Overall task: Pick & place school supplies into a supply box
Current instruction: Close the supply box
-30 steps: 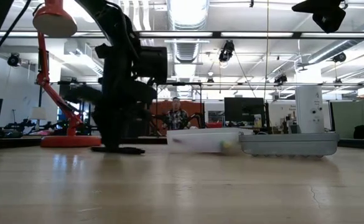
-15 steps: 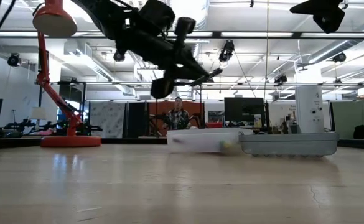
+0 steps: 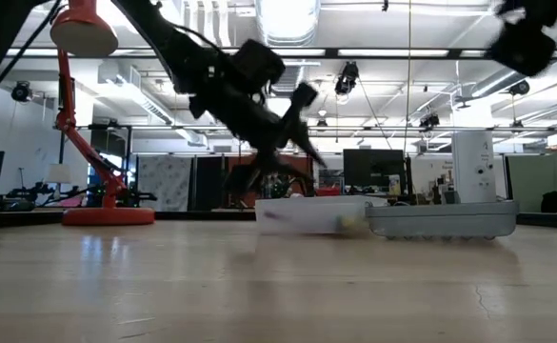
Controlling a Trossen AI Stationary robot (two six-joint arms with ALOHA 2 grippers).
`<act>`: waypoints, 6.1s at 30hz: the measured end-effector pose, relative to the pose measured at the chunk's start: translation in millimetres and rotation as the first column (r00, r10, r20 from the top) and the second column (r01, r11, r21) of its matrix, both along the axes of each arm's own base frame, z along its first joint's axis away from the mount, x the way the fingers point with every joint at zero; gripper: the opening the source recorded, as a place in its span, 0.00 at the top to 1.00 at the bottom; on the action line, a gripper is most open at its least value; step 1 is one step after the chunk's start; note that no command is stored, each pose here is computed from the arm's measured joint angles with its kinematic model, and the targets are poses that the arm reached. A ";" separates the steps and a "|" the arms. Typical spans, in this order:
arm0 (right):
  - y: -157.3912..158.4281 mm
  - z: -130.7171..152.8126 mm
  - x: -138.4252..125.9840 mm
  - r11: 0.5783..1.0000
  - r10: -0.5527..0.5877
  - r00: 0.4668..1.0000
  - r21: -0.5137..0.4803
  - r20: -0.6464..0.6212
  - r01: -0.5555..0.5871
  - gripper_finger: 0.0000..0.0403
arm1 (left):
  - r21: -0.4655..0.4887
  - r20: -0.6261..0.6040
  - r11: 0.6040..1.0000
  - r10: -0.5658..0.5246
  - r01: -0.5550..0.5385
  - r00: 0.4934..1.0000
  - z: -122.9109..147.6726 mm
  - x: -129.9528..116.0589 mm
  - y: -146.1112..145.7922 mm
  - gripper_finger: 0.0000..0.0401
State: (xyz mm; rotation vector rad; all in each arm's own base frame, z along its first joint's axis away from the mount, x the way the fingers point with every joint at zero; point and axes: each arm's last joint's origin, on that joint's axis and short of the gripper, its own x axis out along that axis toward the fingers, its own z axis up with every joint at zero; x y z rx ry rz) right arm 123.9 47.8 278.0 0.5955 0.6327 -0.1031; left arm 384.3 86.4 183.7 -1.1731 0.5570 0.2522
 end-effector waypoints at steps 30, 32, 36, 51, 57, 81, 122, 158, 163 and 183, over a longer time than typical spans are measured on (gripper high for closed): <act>50.7 -94.3 31.5 0.852 -0.316 0.658 0.101 -0.683 0.514 0.45 | 0.285 -0.426 0.955 0.048 0.084 0.904 -14.9 -76.4 20.5 0.95; 50.7 -101.9 30.3 0.826 -0.356 0.579 0.042 -0.733 0.562 0.46 | 0.283 -0.429 0.956 0.056 0.076 0.901 -18.7 -79.6 22.8 0.99; 50.5 -117.9 29.6 0.804 -0.429 0.470 -0.090 -0.771 0.588 0.46 | 0.271 -0.395 0.960 0.037 0.077 0.918 -20.6 -77.3 25.1 0.99; 48.3 -143.6 34.1 0.520 -0.724 0.343 -0.148 -0.599 0.841 0.80 | 0.285 -0.328 0.956 0.034 0.065 0.944 -23.0 -65.0 30.7 1.00; 33.1 -148.8 33.5 0.452 -0.780 0.346 -0.088 -0.521 0.887 0.96 | 0.291 -0.315 0.955 0.040 0.057 0.948 -22.3 -64.6 32.6 1.00; 31.9 -93.4 74.7 0.593 -0.790 0.603 0.108 -0.112 0.798 0.98 | 0.332 -0.308 0.938 0.006 0.102 0.951 -24.9 -64.8 31.5 1.00; 18.4 -127.3 12.0 0.440 -0.730 0.426 0.110 -0.534 0.891 0.98 | 0.349 -0.315 0.913 -0.096 0.210 0.944 -29.4 -53.3 -18.2 1.00; 0.9 -96.8 86.6 0.562 -0.809 0.585 0.210 -0.060 0.800 0.98 | 0.333 -0.311 0.922 -0.093 0.200 0.946 -33.4 -55.6 -19.8 1.00; -8.1 -83.1 97.7 0.590 -0.795 0.606 0.184 -0.040 0.786 0.98 | 0.335 -0.294 0.922 -0.095 0.196 0.951 -32.1 -53.7 -21.9 1.00; -7.3 -128.4 168.2 0.683 -0.693 0.710 0.203 -0.123 0.701 0.98 | 0.325 -0.258 0.931 -0.082 0.166 0.963 -30.2 -50.3 -27.0 1.00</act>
